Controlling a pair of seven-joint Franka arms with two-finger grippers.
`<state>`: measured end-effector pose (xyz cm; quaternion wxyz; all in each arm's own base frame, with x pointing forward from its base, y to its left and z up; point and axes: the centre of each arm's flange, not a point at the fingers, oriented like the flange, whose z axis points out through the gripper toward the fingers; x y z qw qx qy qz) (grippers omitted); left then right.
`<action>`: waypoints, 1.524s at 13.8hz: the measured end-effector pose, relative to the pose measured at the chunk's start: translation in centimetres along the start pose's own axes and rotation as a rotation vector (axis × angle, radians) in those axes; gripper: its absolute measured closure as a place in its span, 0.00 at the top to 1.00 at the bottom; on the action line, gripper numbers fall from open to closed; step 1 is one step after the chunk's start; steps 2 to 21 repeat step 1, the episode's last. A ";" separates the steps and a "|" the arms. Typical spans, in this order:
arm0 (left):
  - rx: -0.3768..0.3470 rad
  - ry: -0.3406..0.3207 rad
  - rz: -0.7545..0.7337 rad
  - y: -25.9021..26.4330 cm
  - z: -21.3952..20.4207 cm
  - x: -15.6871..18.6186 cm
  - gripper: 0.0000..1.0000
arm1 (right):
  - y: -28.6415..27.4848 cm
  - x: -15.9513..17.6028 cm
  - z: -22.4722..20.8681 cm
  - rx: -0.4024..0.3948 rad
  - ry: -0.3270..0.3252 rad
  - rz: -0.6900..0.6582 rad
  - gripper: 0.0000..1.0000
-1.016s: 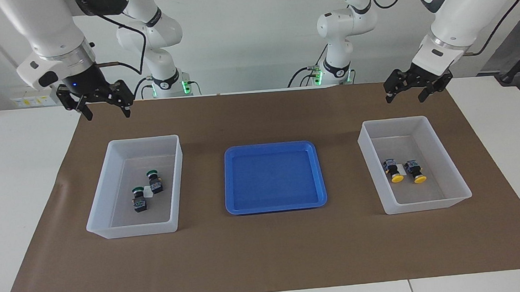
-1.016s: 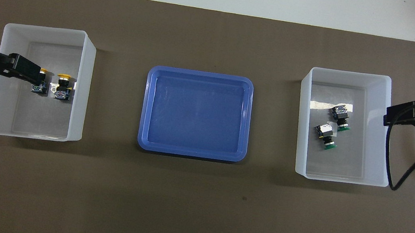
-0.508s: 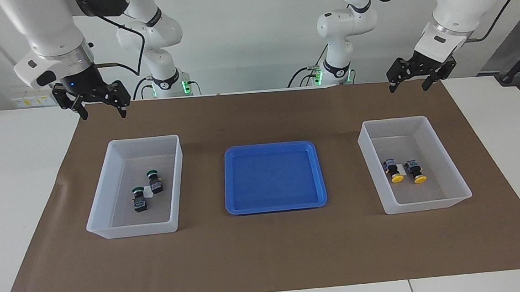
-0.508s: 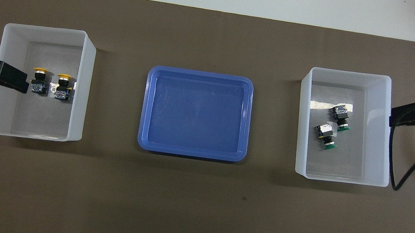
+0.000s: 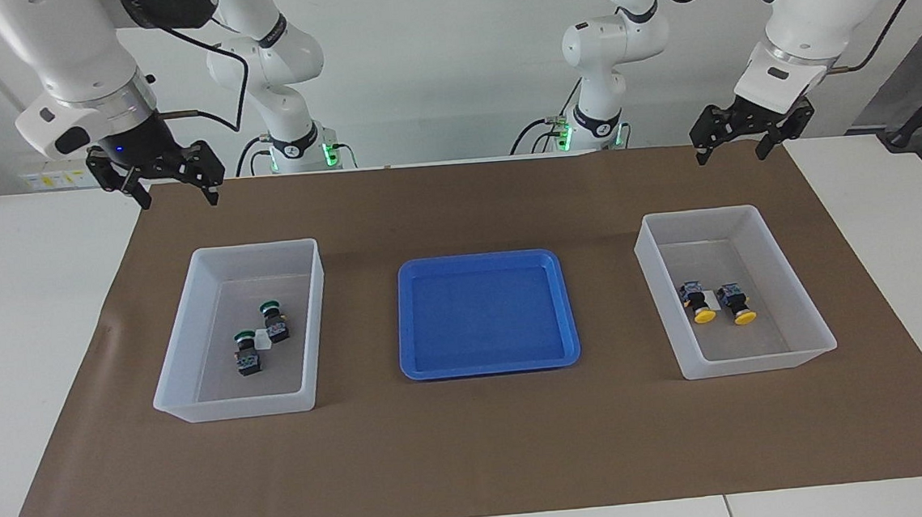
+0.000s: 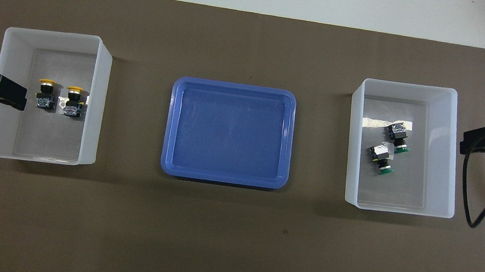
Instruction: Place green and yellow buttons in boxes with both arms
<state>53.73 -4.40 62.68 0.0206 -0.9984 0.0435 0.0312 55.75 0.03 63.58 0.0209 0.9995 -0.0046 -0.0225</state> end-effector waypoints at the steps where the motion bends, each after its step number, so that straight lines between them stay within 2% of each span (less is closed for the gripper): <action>1: 0.000 0.007 0.000 0.0 -0.1 0.1 1.00 | 0.0 0.0 0.0 0.000 0.000 -0.001 1.00; 21: 0.000 0.007 0.000 0.0 -0.1 0.1 1.00 | 0.0 0.0 0.0 0.000 0.000 -0.001 1.00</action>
